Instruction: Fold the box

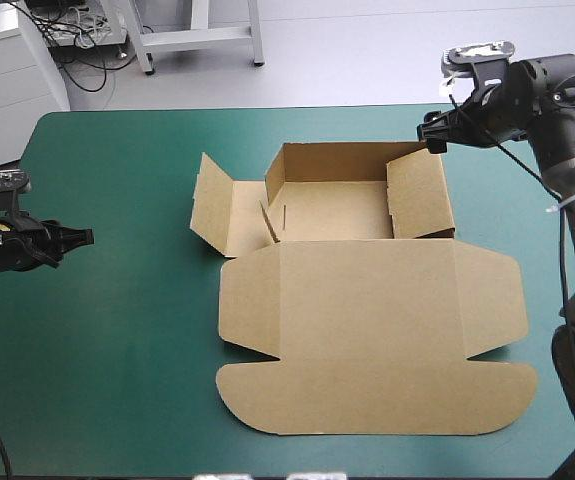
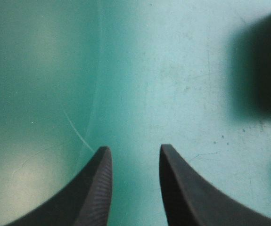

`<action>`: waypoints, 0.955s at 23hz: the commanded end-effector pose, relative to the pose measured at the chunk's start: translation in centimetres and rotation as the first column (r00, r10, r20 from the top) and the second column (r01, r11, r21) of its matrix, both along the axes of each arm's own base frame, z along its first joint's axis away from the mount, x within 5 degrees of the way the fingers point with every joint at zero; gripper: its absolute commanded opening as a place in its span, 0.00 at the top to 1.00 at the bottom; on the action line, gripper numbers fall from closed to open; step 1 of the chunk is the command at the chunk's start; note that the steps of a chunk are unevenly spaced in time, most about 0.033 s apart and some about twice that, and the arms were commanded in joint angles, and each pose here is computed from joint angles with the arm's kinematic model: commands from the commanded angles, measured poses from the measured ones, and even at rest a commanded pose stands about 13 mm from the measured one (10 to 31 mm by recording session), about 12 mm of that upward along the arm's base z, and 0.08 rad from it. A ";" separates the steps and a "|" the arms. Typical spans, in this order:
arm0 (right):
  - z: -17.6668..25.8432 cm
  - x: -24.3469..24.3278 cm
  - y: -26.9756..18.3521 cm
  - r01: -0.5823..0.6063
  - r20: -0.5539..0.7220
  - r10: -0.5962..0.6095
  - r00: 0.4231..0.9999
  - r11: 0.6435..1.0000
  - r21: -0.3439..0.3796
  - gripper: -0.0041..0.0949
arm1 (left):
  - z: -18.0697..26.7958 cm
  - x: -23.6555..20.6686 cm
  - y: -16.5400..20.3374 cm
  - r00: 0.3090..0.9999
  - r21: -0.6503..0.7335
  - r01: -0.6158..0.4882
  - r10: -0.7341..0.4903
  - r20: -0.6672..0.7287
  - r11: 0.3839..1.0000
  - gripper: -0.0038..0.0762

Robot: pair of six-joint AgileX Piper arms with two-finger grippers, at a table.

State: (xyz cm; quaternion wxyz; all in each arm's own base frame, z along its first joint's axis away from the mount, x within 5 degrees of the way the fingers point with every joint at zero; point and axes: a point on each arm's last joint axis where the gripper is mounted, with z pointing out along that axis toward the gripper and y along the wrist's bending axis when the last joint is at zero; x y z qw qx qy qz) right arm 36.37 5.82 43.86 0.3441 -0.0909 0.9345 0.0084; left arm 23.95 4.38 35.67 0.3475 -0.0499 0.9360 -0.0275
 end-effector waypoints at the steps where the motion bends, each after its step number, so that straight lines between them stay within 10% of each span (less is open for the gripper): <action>1: 2.9 -2.2 -0.5 0.005 0.084 -0.006 0.996 1.000 0.011 0.10 | 1.6 -0.1 -0.2 0.996 -0.006 -0.007 0.007 0.089 1.000 0.65; 22: -8.5 6.1 0.9 0.030 -0.205 -0.032 0.978 0.999 -0.015 0.12 | 1.5 -0.2 -0.2 0.998 -0.006 -0.002 0.002 0.067 1.000 0.65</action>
